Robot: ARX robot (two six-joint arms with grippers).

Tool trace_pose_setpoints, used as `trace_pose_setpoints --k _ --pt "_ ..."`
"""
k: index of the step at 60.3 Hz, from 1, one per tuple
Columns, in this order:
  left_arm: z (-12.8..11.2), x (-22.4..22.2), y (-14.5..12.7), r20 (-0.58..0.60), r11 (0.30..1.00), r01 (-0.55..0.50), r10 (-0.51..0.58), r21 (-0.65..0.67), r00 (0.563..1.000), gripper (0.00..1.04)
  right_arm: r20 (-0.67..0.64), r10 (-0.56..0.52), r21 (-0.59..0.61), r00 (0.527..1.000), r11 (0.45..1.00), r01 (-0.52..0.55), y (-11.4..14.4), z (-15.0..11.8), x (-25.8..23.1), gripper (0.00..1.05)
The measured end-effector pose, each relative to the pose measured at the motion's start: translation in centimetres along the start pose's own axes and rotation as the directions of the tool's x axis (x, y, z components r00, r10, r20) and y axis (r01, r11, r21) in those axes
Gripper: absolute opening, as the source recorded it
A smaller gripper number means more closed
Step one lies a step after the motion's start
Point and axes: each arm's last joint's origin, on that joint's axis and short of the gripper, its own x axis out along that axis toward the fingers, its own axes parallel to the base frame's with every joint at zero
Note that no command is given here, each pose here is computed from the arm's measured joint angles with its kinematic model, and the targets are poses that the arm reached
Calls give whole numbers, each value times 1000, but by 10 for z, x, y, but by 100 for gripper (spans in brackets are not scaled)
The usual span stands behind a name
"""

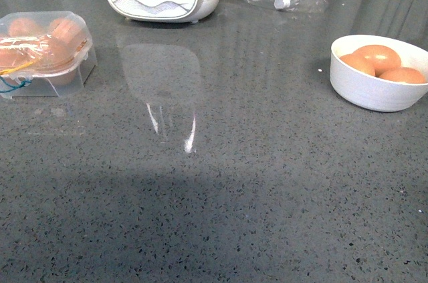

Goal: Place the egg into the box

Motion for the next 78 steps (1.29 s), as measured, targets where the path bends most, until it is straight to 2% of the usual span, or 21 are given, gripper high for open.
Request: trace_pose_setpoints --k 6,11,18,27,39,44,50,78 --pt "-24 -6 -18 6 1000 12 -12 4 1000 38 0 -2 0 1000 1000 2 0 0 0 97" --pt "-41 -11 -26 -17 1000 16 -16 -10 1000 24 0 1 0 1000 1000 -1 0 0 0 97" --pt "-48 -14 -35 11 1000 5 -5 0 1000 3 0 0 0 1000 1000 0 0 0 0 97" --pt "-65 -13 -44 4 1000 14 -14 0 1000 4 0 1 0 1000 1000 -1 0 0 0 97" --pt "-76 -14 -51 7 1000 19 -19 0 1000 4 0 0 0 1000 1000 0 0 0 0 97" --pt "-80 -14 -58 6 1000 -13 13 0 1000 4 0 1 0 1000 1000 -1 0 0 0 97" --pt "-84 -14 -63 4 1000 25 -25 0 1000 4 0 2 0 1000 1000 -2 0 0 0 97" --pt "-98 -15 -63 11 1000 30 -30 1 1000 4 0 0 0 1000 1000 0 0 0 0 97"
